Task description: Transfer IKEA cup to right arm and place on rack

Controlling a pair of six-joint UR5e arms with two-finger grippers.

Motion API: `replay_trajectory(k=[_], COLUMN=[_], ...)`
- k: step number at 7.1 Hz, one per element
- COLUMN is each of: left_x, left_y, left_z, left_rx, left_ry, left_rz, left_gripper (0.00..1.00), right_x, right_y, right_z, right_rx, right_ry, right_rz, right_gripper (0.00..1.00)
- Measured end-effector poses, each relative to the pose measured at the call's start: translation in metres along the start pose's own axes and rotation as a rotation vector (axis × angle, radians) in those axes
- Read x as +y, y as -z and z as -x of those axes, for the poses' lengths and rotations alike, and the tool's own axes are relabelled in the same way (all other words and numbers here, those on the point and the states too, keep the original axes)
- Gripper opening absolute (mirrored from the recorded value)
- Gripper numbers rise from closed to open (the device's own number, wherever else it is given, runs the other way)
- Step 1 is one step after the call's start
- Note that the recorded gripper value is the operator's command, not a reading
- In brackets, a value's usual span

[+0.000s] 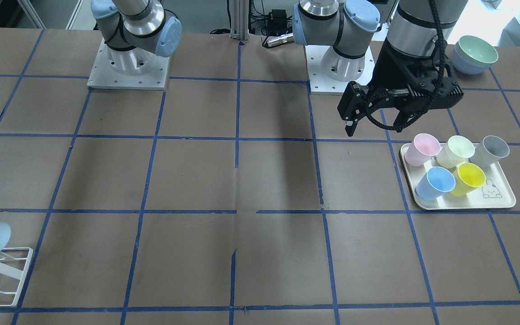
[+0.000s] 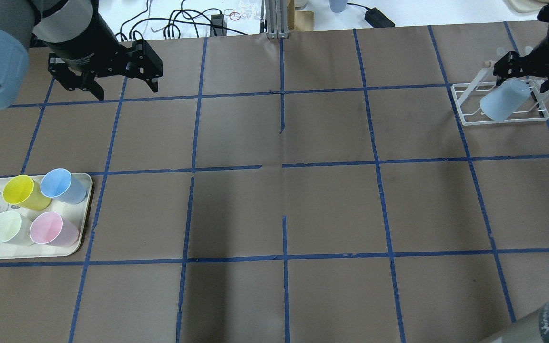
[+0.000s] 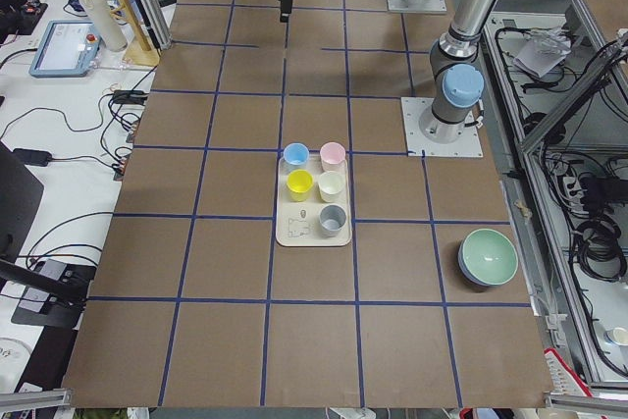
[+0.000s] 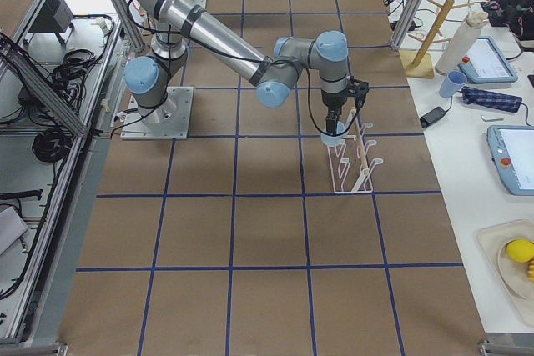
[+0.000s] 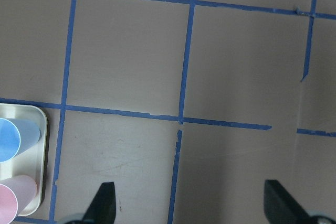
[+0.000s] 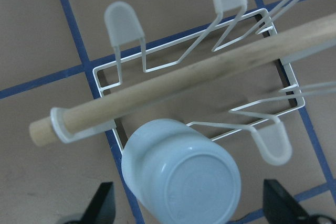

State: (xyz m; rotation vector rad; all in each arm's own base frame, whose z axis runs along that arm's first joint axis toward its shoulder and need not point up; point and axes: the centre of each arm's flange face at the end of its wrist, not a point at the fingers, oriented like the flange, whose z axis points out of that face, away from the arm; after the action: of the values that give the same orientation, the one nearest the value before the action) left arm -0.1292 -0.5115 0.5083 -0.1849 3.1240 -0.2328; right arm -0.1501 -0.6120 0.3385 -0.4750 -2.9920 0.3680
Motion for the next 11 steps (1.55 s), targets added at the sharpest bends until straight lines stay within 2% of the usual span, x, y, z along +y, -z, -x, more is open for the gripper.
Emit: replay_trajectory(k=[3, 5, 7, 9, 11], left_x=[0.0, 0.0, 0.001, 0.004, 0.004], left_y=[0.001, 0.0, 0.0, -0.002, -0.004], left_z=[0.001, 0.001, 0.001, 0.001, 0.002], left_rx=[0.001, 0.0, -0.002, -0.003, -0.003], left_ry=[0.001, 0.0, -0.003, -0.004, -0.003], left_rz=[-0.001, 0.0, 0.002, 0.005, 0.024], left_gripper=[1.0, 1.0, 1.0, 1.0, 1.0], right_x=[0.039, 0.071, 0.114, 0.161, 0.197], right_y=[0.085, 0.129, 0.161, 0.197, 0.219], right_z=[0.023, 0.082, 0.143, 0.197, 0.219], right_rx=[-0.029, -0.049, -0.063, -0.07, -0.088], right_ry=[0.026, 0.062, 0.08, 0.153, 0.216], right_rz=[0.088, 0.117, 0.176, 0.184, 0.21], right_gripper=[1.0, 1.0, 1.0, 1.0, 1.0])
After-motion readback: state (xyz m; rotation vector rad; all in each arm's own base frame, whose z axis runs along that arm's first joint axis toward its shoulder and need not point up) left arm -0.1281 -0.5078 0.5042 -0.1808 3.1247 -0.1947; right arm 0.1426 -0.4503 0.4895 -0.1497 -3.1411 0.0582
